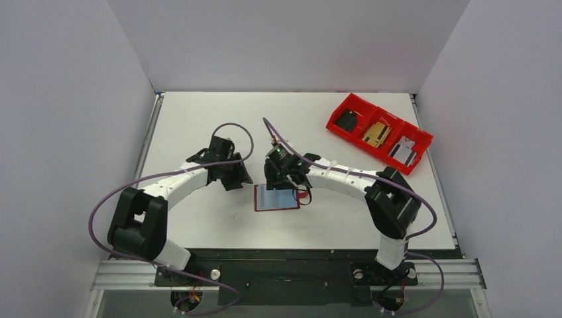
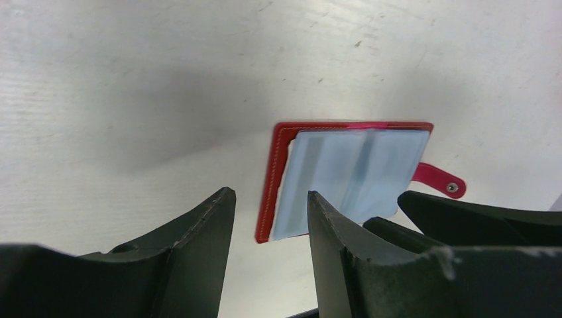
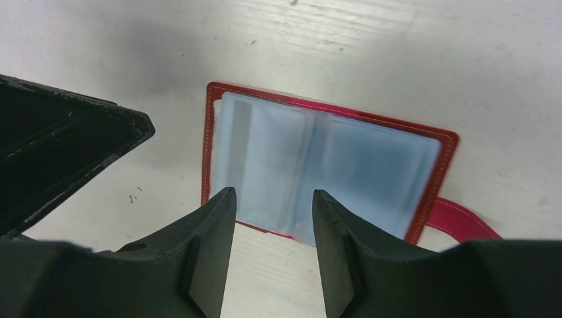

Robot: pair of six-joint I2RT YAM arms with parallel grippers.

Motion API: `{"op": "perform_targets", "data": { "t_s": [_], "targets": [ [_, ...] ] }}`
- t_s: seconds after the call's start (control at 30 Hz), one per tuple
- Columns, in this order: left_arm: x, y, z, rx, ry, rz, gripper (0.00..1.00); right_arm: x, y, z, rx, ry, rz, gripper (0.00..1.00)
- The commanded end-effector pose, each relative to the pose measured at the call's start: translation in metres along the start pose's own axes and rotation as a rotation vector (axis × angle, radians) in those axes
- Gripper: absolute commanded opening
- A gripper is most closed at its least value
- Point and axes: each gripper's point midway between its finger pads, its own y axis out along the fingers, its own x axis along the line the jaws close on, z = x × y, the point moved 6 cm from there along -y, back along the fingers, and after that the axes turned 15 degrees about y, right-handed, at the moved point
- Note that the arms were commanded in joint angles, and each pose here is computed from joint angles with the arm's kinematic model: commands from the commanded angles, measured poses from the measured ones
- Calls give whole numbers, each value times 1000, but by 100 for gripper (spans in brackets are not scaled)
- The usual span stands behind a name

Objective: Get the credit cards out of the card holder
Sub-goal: Remove the credit card from the card holder.

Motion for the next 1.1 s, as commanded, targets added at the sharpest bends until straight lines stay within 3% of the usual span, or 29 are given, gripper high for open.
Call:
{"op": "perform_targets", "data": {
  "t_s": [0.0,0.6,0.8,0.97,1.07],
  "targets": [
    [12,-18,1,-18,26,-14,42,18,14,3,0,-42,17,43],
    [18,-14,3,7,14,16,41,7,52,36,61,-201,159,50],
    [13,-6,9,32,20,30,41,-18,64,47,95,-214,207,35],
    [6,1,14,53,22,47,41,-36,68,52,122,-171,185,16],
    [-2,5,16,62,25,68,41,-44,70,53,138,-143,162,11]
  ]
}}
